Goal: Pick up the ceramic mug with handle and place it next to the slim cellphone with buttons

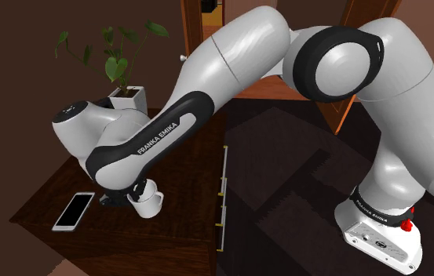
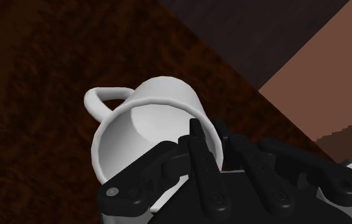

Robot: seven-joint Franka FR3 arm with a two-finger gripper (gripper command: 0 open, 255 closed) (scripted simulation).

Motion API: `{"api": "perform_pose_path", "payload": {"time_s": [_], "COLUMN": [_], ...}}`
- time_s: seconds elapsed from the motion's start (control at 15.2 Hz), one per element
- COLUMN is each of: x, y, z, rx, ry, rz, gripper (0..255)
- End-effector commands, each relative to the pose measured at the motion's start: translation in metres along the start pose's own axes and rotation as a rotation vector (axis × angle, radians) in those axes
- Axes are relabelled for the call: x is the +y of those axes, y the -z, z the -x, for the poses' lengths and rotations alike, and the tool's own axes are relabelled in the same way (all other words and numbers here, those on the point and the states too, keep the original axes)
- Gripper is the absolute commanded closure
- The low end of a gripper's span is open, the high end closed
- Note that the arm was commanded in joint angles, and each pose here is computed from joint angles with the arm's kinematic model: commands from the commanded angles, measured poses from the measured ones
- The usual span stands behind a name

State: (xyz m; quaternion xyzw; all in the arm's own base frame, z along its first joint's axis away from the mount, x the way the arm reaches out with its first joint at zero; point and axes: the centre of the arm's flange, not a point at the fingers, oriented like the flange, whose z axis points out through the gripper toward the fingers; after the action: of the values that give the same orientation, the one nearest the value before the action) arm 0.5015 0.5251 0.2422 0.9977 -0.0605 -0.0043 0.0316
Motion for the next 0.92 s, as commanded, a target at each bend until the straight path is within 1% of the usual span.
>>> {"api": "perform_pose_path", "payload": {"time_s": [0.0,0.13,0.2,0.53,0.79,0.86], "x": [0.0,0.0,0.0,0.0,0.0,0.0], "y": [0.0,0.0,0.0,0.0,0.05,0.05], "z": [0.0,0.0,0.0,0.0,0.0,0.0], "rx": [0.0,0.0,0.0,0.0,0.0,0.0], "ry": [0.0,0.0,0.0,0.0,0.0,0.0], "rz": [0.0,0.0,0.0,0.0,0.0,0.0], "gripper": [255,255,0,0,0,0]}}
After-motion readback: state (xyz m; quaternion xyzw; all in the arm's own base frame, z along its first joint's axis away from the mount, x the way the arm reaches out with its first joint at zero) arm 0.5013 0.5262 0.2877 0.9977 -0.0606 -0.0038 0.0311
